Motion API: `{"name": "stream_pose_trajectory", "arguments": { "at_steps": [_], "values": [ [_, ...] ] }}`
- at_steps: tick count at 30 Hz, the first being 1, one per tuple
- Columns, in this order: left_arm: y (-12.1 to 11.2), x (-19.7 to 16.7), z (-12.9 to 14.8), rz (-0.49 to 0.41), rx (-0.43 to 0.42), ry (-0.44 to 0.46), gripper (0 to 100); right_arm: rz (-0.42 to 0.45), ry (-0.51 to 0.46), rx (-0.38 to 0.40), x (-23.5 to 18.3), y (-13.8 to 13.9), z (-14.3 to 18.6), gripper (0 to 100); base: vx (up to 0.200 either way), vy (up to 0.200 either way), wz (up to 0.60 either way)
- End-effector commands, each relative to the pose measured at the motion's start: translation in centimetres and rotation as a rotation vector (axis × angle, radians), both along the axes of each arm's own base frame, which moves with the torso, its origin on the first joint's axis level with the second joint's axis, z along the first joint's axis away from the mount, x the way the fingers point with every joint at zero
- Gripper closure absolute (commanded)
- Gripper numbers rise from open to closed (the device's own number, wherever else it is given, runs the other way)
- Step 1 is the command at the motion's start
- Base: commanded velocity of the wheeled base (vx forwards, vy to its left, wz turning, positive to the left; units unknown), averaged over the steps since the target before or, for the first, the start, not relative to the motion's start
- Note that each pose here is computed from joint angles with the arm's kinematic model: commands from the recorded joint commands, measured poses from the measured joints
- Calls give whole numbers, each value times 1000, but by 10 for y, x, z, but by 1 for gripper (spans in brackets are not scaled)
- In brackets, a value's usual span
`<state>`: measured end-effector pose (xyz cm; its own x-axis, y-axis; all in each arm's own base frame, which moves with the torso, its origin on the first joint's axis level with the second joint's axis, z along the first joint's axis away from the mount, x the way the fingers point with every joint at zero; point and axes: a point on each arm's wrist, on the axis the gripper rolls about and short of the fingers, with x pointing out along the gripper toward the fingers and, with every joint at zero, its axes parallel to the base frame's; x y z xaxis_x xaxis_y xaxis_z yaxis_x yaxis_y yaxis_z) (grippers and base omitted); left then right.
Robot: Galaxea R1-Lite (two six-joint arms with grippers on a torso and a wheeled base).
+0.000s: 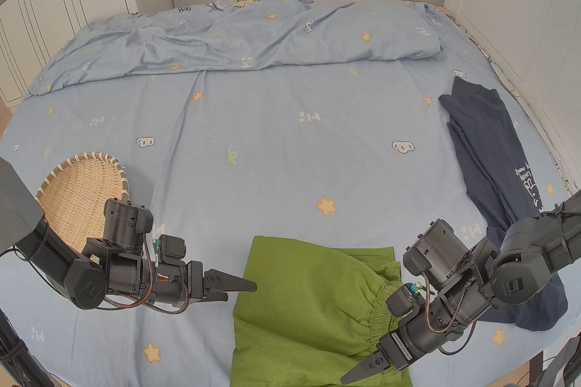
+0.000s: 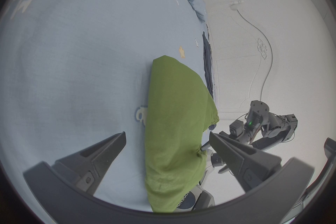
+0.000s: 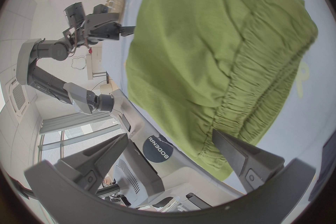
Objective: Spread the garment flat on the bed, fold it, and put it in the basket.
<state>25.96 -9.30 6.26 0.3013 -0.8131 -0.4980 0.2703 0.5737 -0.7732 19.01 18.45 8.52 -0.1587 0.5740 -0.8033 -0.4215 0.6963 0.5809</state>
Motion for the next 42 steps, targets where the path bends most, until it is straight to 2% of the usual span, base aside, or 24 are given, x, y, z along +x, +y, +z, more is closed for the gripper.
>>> {"name": "stream_pose_trajectory", "arguments": {
  "at_steps": [1,4,13,17,21,29,39,41,42],
  "values": [
    [-1,-2,0,-6,-1,3,0,-35,56,-34,5,-15,-18,0,0,0,0],
    [-1,-1,-1,-6,0,5,0,-20,88,-17,9,-19,-26,0,0,0,0],
    [-1,-3,-8,-18,13,20,0,-3,111,-34,10,-18,-38,0,0,0,0],
    [-10,-6,-12,-69,12,26,0,-6,106,-34,10,-20,-40,0,0,0,0],
    [-27,-9,-21,-130,21,42,0,-50,100,-26,16,-29,-41,0,0,0,0],
    [-39,-11,-34,-167,14,11,0,-124,98,-18,25,-47,-43,0,0,0,0],
    [-57,-20,-36,-234,6,9,0,-152,65,15,29,-53,-38,0,0,0,0],
    [-60,-19,-36,-241,3,5,0,-155,44,34,27,-56,-33,0,0,0,0],
    [-64,-19,-36,-253,-3,-10,0,-151,29,73,23,-58,-27,0,0,0,0]
  ]
}}
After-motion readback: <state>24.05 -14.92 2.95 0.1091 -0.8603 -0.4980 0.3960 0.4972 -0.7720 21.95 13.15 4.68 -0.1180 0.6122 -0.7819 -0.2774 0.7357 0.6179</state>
